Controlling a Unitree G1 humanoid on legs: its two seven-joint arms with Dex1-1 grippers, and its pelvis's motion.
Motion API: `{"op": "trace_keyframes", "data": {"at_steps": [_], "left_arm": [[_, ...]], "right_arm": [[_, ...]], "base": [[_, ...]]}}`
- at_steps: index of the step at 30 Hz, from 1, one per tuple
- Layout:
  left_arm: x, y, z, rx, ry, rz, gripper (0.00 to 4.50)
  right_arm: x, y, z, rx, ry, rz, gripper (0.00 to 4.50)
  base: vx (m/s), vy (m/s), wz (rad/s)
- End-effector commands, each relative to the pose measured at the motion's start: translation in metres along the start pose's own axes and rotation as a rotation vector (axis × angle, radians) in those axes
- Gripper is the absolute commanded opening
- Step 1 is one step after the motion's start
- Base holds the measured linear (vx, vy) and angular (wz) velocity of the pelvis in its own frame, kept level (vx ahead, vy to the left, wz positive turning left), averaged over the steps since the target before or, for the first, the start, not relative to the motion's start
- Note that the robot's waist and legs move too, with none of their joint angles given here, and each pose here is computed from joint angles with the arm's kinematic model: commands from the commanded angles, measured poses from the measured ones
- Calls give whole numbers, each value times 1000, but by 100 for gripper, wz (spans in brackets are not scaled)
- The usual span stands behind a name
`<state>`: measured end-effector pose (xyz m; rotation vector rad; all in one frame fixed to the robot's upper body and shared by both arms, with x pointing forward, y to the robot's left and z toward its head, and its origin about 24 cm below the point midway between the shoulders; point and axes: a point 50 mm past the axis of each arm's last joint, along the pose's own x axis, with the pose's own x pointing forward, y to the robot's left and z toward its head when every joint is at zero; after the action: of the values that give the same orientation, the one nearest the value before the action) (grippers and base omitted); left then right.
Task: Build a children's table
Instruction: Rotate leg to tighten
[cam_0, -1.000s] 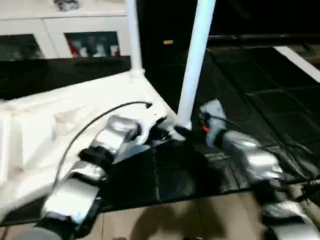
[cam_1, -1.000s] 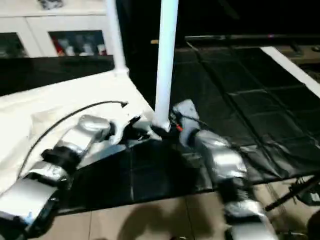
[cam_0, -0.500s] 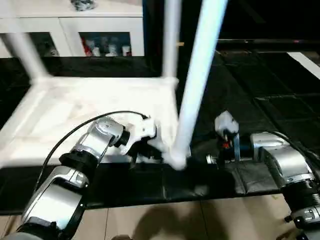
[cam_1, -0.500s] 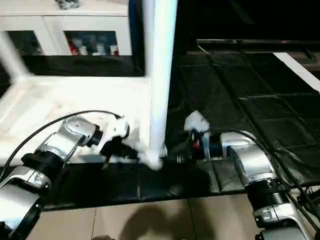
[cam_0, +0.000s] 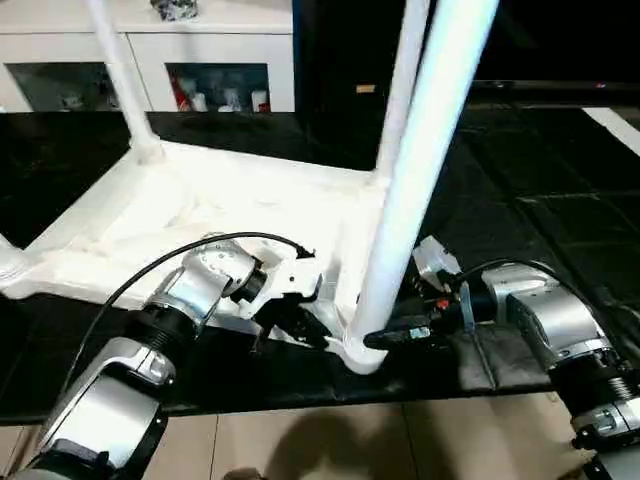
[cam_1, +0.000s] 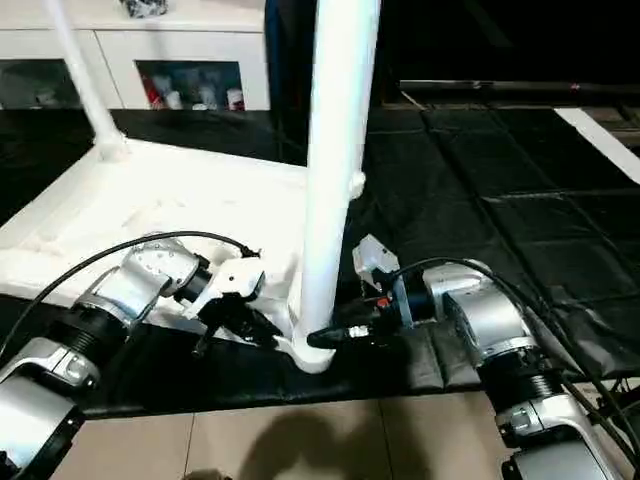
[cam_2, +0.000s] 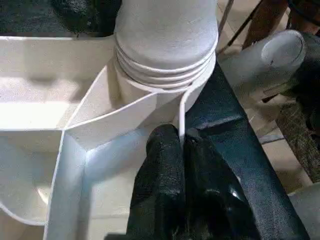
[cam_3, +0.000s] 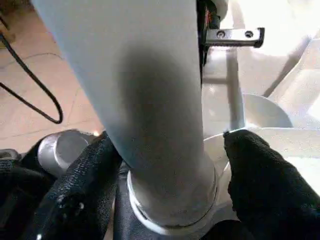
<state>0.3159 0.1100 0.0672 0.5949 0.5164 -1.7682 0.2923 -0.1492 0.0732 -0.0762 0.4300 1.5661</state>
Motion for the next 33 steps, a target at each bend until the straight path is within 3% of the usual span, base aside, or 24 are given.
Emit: {"op": "trace_keyframes", "data": {"at_steps": [1, 12, 23, 27, 31, 33], "left_arm": [[7, -4, 6, 45, 12, -77, 0], [8, -5, 6, 36, 5, -75, 0], [11, 6, 7, -74, -59, 69, 0], [13, 16, 15, -155, -142, 209, 0], [15, 24, 20, -211, -174, 319, 0], [17, 32, 25, -257, -199, 406, 0]], "right_arm": [[0, 1, 6, -15, 4, 35, 301], [2, 5, 5, 1, -8, 78, 218], [9, 14, -1, 52, -88, 28, 206], [20, 12, -13, 95, -110, -156, 206], [33, 0, -17, 136, -135, -368, 202], [44, -13, -15, 189, -165, -524, 200]], "base": [[0, 0, 0], [0, 0, 0], [0, 0, 0], [0, 0, 0], [0, 0, 0], [0, 0, 0]]}}
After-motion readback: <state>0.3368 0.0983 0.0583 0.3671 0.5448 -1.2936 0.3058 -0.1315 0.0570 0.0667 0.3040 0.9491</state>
